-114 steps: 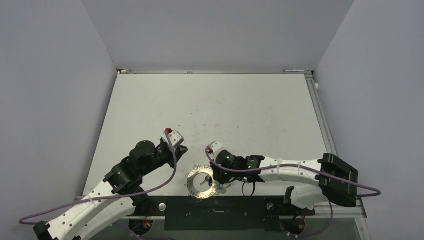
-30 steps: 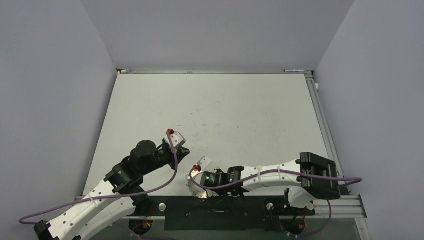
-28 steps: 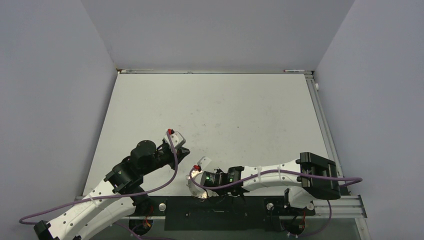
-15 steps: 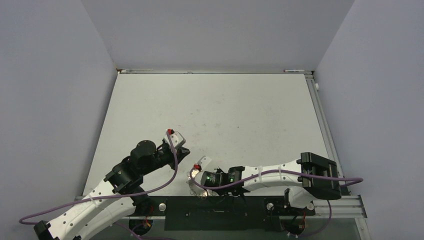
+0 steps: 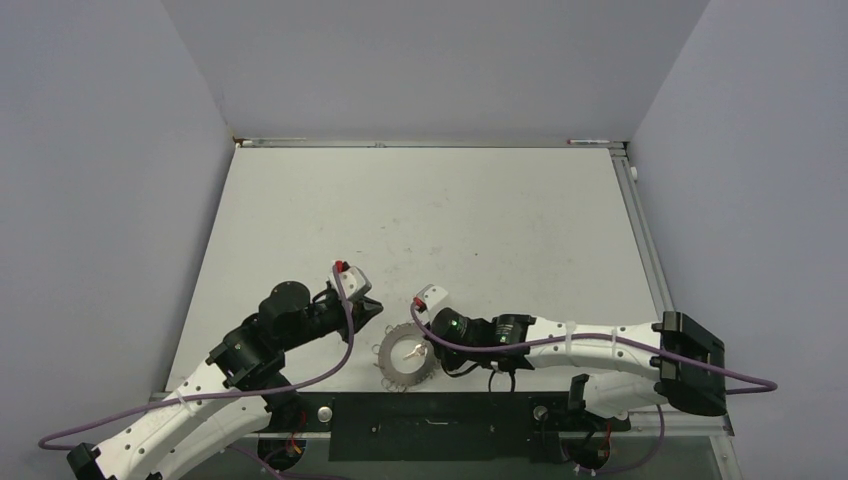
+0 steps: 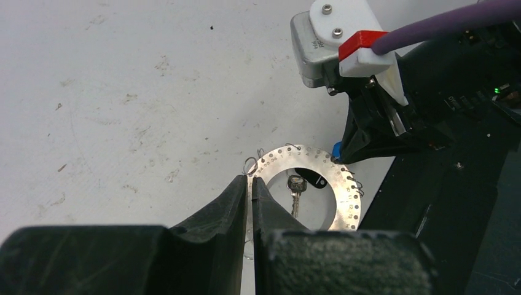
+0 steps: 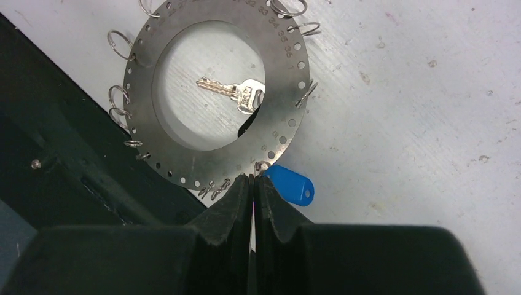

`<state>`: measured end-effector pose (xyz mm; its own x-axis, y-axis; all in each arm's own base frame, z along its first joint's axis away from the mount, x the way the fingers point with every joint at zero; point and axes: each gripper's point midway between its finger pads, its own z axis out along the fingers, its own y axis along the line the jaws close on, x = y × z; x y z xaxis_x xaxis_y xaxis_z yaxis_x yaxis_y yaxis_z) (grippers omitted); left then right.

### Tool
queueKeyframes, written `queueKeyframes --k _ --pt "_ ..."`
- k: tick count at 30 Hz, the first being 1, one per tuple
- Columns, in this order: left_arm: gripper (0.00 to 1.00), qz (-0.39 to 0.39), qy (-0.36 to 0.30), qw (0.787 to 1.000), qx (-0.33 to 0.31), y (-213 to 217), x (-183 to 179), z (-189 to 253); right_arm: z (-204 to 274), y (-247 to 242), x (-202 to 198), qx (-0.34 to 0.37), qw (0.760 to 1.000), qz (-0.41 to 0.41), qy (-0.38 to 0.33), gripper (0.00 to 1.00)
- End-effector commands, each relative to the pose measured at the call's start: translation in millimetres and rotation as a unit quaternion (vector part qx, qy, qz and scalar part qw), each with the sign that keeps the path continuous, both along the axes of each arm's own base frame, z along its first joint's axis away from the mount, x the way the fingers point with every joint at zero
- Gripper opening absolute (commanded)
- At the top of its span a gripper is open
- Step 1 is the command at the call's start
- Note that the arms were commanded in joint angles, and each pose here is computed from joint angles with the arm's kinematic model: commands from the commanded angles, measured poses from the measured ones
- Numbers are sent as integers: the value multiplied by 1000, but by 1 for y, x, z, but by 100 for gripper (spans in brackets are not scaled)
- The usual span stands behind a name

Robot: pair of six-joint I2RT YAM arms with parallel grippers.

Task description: Put the keys on the keyring

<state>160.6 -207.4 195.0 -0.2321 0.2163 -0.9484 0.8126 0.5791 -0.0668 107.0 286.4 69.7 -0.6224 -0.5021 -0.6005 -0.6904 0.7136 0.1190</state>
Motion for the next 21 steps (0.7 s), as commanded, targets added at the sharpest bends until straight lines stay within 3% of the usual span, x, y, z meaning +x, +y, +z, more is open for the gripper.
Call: queueKeyframes --k 1,18,21 --pt "5 -49 -17 998 -45 -14 -12 25 22 15 2 52 998 25 -6 5" --pt "5 -205 -38 970 -124 -37 -62 57 103 35 19 155 983 96 -22 5" --pt "13 -215 -39 968 -123 -39 -63 55 109 35 24 163 981 100 -21 5"
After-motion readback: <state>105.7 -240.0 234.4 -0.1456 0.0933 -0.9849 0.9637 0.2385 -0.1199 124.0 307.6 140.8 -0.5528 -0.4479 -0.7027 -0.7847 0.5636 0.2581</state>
